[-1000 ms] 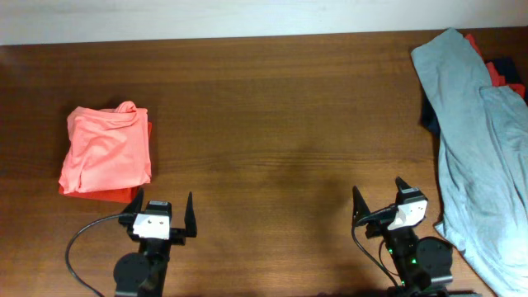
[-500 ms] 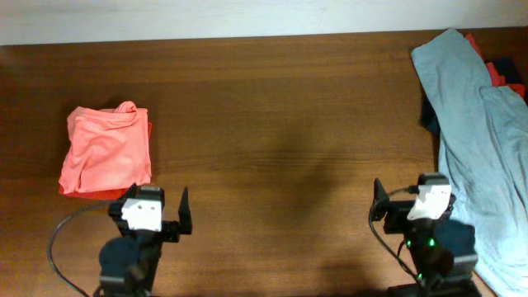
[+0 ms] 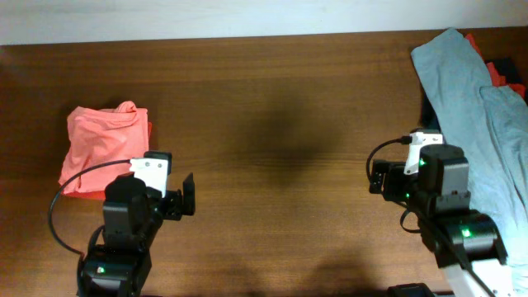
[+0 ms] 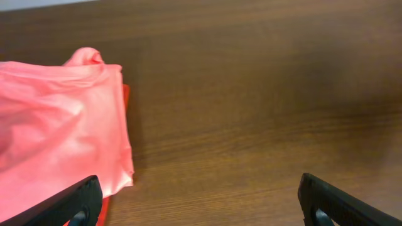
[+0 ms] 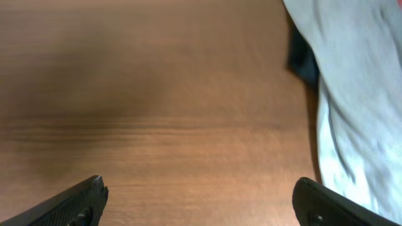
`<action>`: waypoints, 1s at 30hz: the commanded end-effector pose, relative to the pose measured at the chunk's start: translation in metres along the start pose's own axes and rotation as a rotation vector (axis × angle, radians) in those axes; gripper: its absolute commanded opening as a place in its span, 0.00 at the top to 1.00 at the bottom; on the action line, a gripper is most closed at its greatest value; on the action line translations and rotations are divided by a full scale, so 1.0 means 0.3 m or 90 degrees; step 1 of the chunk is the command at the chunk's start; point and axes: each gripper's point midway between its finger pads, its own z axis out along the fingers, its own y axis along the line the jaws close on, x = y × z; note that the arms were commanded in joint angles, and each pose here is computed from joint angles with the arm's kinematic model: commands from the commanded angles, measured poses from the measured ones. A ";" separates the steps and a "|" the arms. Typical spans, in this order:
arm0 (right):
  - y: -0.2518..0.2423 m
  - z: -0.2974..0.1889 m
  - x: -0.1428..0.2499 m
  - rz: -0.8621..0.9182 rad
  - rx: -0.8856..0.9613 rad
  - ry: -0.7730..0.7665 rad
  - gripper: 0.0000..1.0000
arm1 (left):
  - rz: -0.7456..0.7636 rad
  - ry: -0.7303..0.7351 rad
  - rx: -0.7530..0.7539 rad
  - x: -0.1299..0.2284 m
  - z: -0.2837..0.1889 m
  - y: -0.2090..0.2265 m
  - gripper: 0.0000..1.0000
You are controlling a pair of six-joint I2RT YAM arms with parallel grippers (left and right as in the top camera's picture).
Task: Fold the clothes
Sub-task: 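Reach the right gripper to the grey t-shirt on the right pile and grasp it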
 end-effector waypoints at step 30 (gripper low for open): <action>-0.594 0.316 0.602 0.434 0.402 0.448 0.06 | -0.008 -0.007 0.030 -0.025 -0.010 -0.028 0.01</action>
